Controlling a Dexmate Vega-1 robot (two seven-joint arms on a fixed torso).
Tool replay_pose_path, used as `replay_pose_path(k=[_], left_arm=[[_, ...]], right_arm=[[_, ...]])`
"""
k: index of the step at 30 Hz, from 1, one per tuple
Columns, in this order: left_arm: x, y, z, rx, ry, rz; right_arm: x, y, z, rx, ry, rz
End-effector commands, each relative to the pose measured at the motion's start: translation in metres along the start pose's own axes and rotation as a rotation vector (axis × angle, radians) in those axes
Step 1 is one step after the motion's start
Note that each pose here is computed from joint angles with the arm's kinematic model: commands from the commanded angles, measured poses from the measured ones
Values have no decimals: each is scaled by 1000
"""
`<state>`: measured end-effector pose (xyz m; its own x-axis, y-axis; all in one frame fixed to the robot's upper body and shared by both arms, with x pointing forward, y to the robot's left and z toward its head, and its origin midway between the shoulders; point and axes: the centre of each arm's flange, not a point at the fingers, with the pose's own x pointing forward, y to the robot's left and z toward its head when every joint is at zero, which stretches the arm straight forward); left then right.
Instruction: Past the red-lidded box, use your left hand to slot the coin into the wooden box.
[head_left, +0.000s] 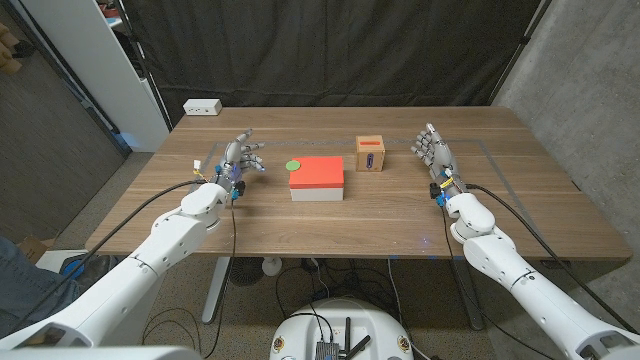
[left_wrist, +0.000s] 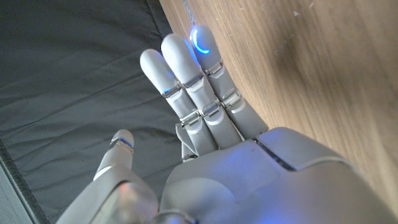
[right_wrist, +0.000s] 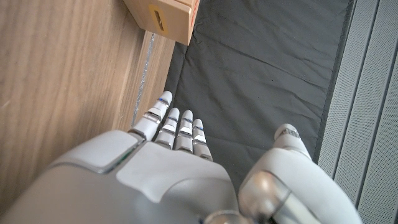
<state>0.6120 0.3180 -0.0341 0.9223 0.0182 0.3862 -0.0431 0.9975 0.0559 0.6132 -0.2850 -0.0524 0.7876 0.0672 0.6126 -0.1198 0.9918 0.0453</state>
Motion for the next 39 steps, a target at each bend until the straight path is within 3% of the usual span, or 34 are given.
replay_pose_path(k=[1, 13, 20, 26, 30, 35, 39], left_arm=[[-15, 2, -3, -11, 68, 28], [-22, -5, -6, -79, 105, 38], [-30, -13, -6, -76, 161, 113], [-39, -13, 0, -68, 204, 159], [-43, -12, 7, -61, 265, 160], [-47, -5, 19, -65, 347, 116], [-49, 3, 21, -86, 403, 83]], right_arm=[[-14, 5, 4, 8, -30, -42], [-28, 6, 1, 11, -24, -58], [-35, 5, -3, 49, -47, -80], [-39, -4, 6, 12, -51, -75], [-40, -13, 9, 0, -41, -71], [-42, -25, 12, -5, -29, -54], [-41, -35, 10, -9, -5, -37]])
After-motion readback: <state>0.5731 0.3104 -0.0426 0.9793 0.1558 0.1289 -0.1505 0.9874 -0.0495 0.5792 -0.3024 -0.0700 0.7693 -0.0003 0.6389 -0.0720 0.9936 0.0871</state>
